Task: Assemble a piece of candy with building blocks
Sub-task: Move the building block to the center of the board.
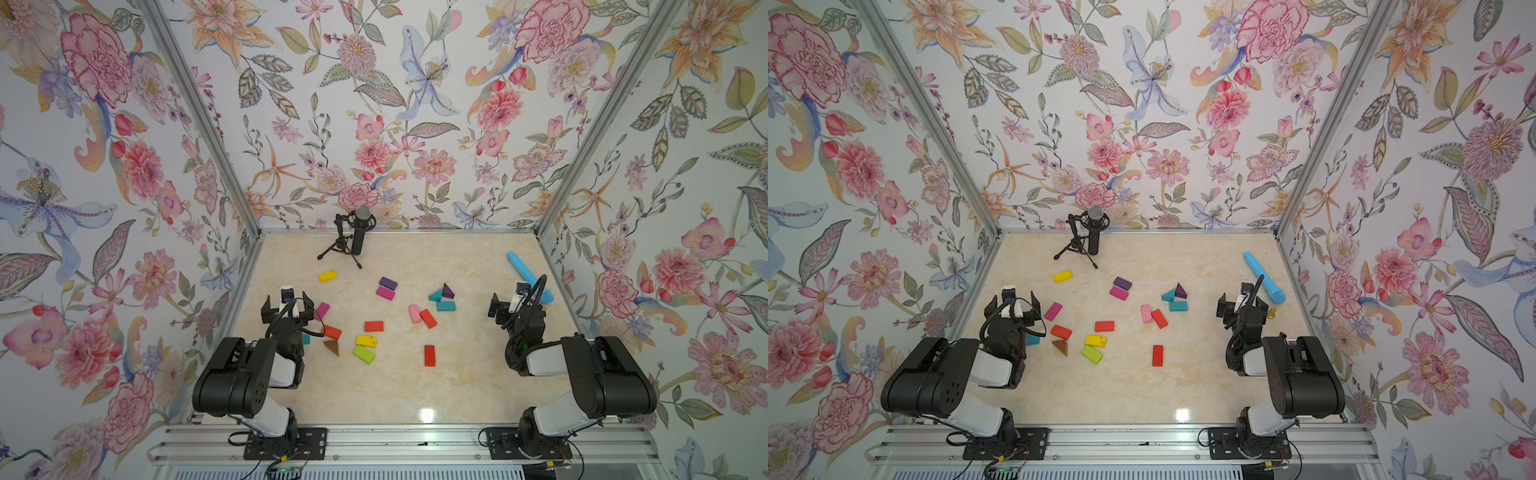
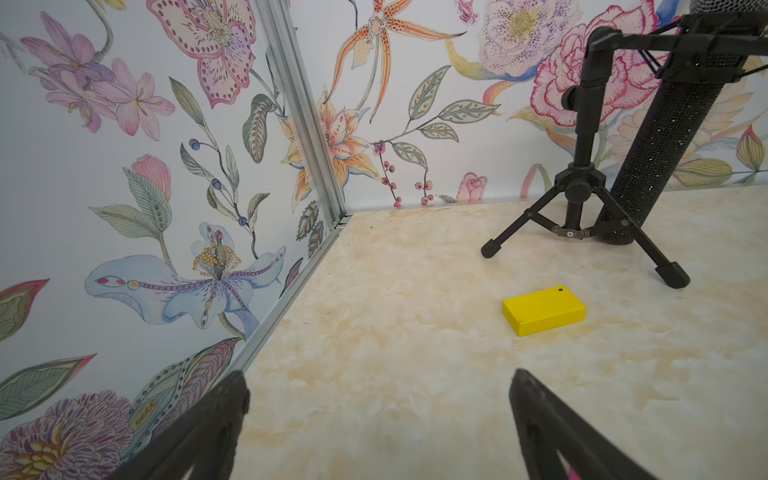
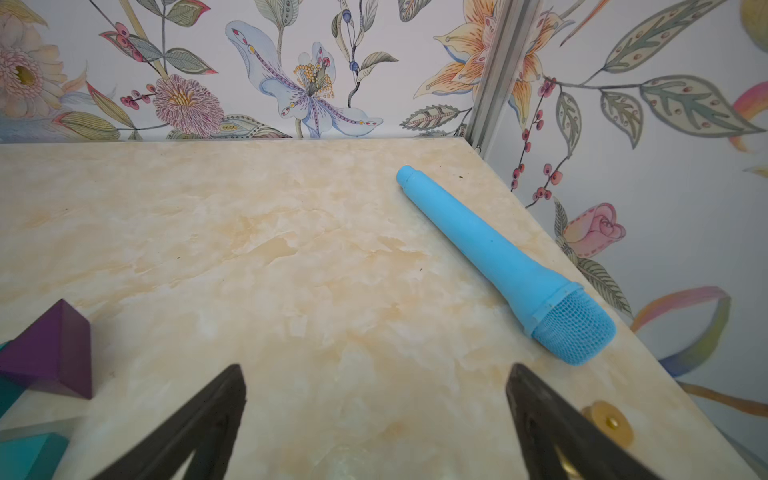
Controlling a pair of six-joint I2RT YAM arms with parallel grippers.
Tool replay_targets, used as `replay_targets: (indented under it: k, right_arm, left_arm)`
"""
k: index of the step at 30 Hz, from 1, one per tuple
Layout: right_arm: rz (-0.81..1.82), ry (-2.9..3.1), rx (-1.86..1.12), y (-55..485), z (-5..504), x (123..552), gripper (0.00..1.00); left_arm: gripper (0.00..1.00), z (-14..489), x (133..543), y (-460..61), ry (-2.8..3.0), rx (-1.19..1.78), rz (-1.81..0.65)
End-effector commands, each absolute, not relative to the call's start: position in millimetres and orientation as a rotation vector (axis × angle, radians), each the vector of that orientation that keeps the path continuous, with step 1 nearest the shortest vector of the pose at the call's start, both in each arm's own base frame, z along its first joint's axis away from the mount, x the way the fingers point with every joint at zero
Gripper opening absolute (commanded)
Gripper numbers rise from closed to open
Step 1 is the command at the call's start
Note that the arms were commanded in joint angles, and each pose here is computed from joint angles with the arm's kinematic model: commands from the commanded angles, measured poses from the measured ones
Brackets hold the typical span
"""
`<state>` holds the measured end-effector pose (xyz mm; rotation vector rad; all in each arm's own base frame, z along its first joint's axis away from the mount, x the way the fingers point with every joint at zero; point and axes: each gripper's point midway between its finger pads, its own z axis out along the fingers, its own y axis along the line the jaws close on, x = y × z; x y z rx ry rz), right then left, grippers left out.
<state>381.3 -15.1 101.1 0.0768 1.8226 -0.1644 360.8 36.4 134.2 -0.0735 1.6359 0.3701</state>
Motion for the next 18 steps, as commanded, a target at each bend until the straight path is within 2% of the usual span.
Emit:
replay_targets:
  k: [1,18]
  right_arm:
    - [-0.167,1.786,0.095,-16.1,109.1,381.1,1.0]
    - [-0.164,1.787,0.096,-16.8,108.8,381.8,1.0]
  left_arm:
    - [0.99,146.7,364.7,38.1,1.599,-0.072,0.375]
    - [0.99,146.7,364.7,37.9,1.6,-0.072,0.374]
